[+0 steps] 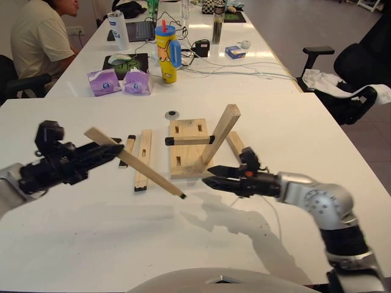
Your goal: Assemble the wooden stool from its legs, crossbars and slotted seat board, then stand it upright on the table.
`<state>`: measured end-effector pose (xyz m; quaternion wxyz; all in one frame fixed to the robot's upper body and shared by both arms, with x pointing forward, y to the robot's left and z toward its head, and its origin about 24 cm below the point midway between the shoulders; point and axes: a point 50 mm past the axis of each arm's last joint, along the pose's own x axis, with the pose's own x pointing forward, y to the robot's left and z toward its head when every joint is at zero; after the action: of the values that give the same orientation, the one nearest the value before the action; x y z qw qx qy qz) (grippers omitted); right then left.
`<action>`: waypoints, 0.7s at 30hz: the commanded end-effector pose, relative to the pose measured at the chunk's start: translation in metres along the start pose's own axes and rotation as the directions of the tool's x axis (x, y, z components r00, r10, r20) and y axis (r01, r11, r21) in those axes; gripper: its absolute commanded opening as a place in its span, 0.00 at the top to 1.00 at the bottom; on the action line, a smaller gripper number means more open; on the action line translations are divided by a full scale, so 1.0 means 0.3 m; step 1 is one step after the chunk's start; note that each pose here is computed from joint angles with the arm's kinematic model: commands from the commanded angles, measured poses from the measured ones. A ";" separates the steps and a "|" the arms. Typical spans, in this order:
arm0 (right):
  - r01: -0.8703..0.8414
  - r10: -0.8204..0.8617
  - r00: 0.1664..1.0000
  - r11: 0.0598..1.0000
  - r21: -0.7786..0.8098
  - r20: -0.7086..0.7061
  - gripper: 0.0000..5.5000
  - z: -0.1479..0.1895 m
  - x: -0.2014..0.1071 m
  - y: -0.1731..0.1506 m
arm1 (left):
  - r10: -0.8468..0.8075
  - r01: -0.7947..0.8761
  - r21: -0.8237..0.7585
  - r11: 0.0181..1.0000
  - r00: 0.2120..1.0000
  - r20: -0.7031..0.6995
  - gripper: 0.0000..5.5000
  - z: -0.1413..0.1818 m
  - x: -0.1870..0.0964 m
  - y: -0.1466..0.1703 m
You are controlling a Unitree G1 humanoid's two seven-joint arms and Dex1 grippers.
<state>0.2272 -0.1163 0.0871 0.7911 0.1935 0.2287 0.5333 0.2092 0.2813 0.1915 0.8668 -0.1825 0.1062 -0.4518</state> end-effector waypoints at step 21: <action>0.522 -0.517 0.853 0.848 -0.095 0.068 0.38 -0.046 0.146 -0.148 | 0.018 -0.039 0.349 0.937 0.998 0.063 0.62 -0.004 0.177 0.093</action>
<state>0.2681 -0.0903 0.0484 0.9224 0.1196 0.2167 0.2964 0.2526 0.2638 0.1717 0.8998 -0.0593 0.0241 -0.4317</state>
